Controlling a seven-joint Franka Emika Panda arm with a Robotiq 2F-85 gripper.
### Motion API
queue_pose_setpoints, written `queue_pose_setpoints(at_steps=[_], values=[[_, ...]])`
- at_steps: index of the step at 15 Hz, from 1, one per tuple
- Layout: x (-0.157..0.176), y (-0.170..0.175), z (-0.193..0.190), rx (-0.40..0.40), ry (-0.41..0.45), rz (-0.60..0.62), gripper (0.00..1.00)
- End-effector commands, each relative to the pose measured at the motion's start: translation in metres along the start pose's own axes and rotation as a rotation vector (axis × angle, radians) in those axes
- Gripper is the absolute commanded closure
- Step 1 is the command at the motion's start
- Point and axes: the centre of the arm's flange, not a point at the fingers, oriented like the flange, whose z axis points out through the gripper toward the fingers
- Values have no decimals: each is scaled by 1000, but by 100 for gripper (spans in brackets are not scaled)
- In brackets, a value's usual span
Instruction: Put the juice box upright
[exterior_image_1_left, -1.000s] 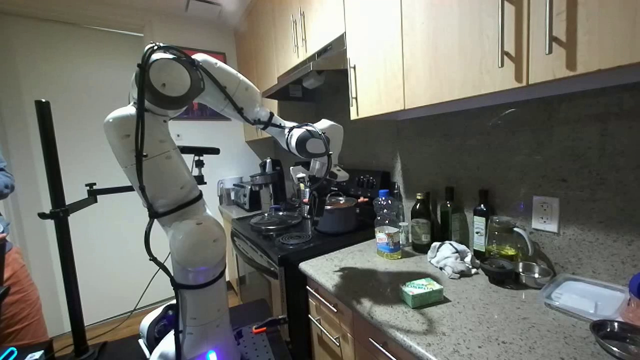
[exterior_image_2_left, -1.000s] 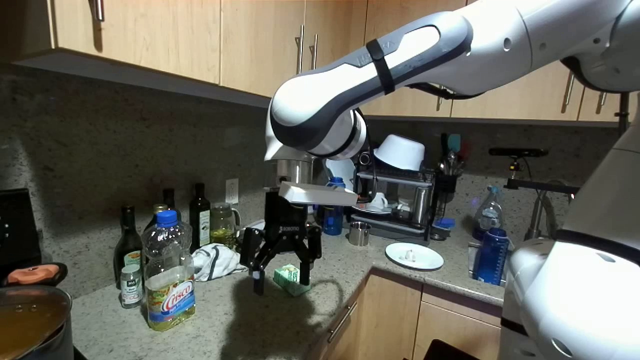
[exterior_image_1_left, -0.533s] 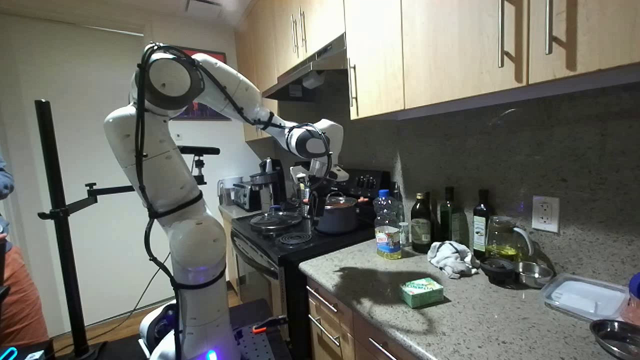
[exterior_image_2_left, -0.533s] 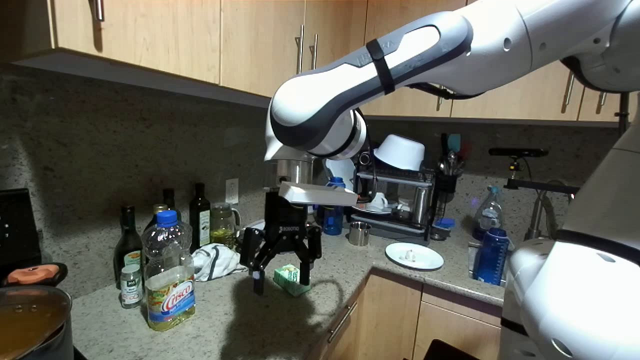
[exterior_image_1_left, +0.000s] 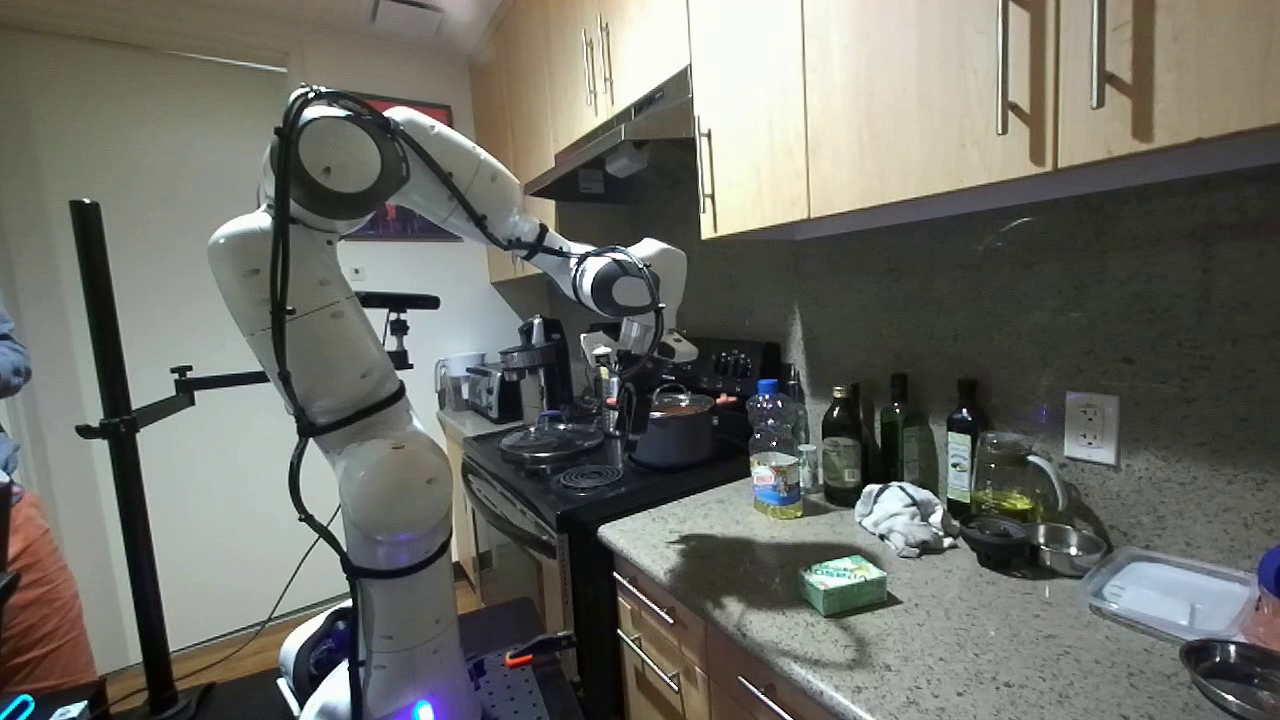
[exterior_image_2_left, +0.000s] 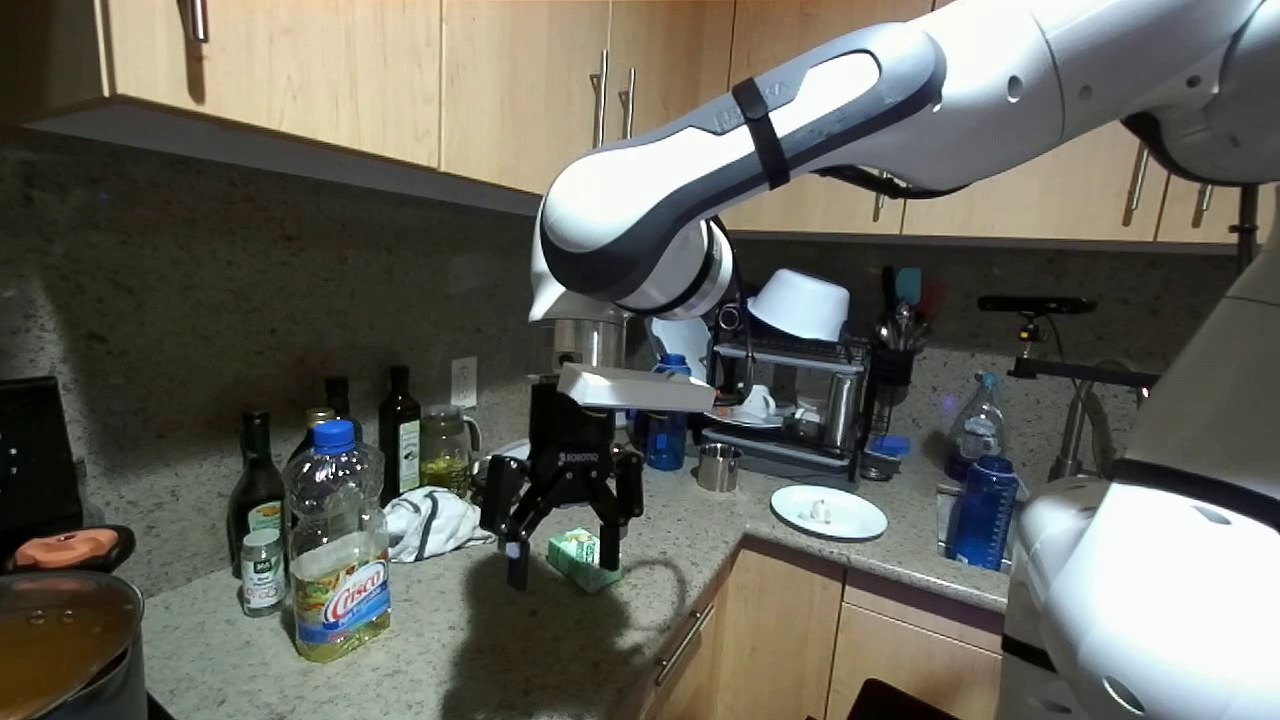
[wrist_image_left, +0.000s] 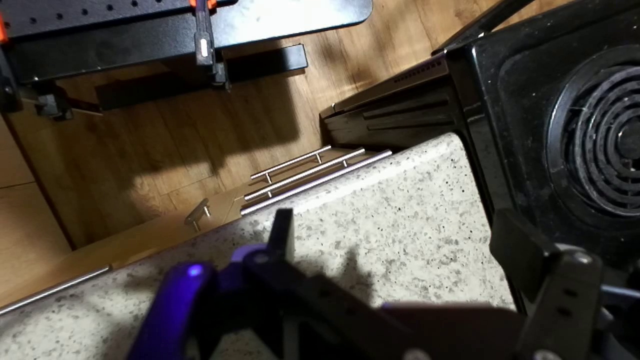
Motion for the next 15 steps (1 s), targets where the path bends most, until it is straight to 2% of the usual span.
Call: queue_pose_setpoints(at_steps=[1, 7, 8, 9, 15], values=[[17, 8, 0, -38, 43, -8, 0], [58, 36, -10, -54, 173, 21, 0], [63, 40, -13, -56, 180, 25, 0], [47, 37, -7, -51, 159, 31, 0], [68, 47, -3, -68, 179, 75, 0]])
